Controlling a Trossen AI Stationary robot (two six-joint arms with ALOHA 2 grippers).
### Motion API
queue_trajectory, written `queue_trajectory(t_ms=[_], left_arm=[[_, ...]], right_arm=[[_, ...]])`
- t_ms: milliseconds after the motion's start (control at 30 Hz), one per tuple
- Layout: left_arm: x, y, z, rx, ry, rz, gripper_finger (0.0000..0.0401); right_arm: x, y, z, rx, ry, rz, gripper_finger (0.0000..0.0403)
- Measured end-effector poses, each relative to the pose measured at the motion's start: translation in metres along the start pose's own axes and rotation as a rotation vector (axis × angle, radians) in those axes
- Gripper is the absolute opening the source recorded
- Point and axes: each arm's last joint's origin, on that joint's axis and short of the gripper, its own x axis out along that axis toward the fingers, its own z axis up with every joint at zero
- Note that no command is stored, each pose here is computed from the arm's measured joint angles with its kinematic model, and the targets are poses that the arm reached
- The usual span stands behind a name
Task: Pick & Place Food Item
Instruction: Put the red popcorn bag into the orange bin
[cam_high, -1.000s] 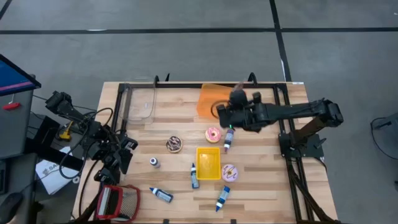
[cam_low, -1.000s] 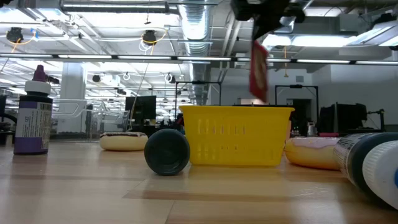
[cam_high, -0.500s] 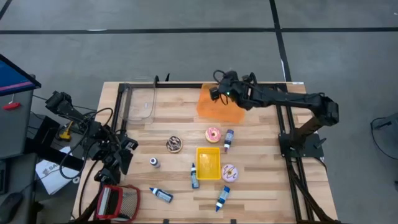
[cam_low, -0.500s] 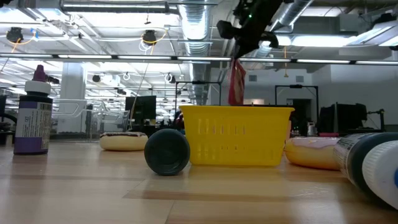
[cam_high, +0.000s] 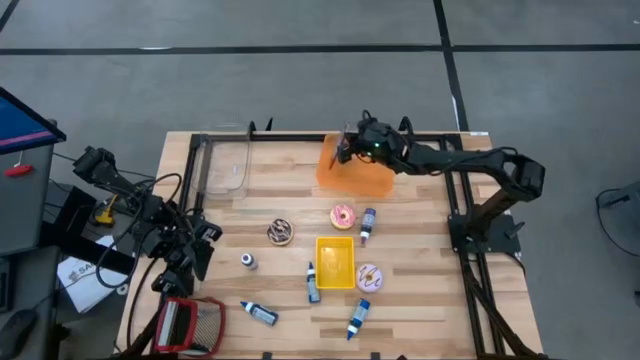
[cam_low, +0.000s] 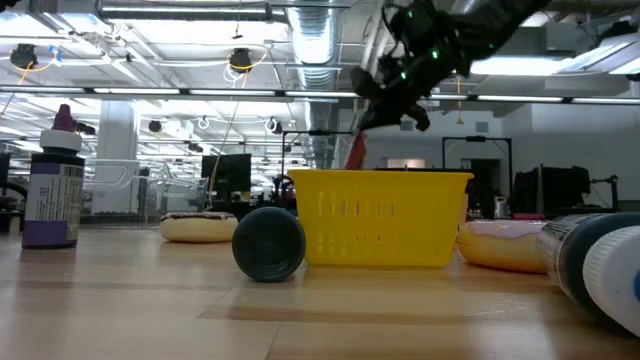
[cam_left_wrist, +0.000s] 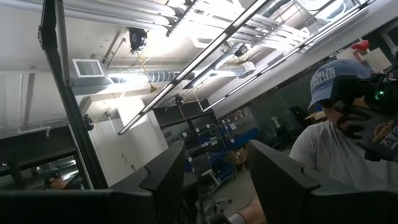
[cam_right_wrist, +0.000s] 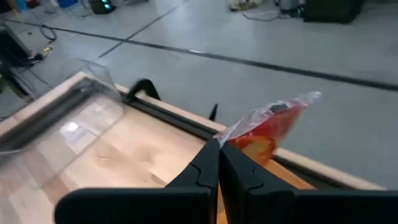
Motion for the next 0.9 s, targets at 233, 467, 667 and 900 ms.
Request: queue_trajectory(t_ms=[233, 467, 667, 900], left_arm=[[0.0, 0.0, 0.0, -0.001, 0.004, 0.004, 0.0171], [0.0, 0.0, -0.001, -0.002, 0.012, 0.013, 0.0171], [0.0, 0.0, -0.001, -0.002, 0.014, 0.017, 0.0171], [0.0, 0.0, -0.001, -0.003, 0.014, 0.018, 0.0171]], right_arm=[[0.002, -0.019, -0.035, 0.021, 0.071, -0.024, 0.0], [-0.003, -0.016, -0.052, -0.03, 0.137, -0.069, 0.0], [-0.012, -0.005, -0.059, -0.102, 0.166, -0.059, 0.0003], [-0.027, -0.001, -0.065, -0.173, 0.221, -0.112, 0.0057]])
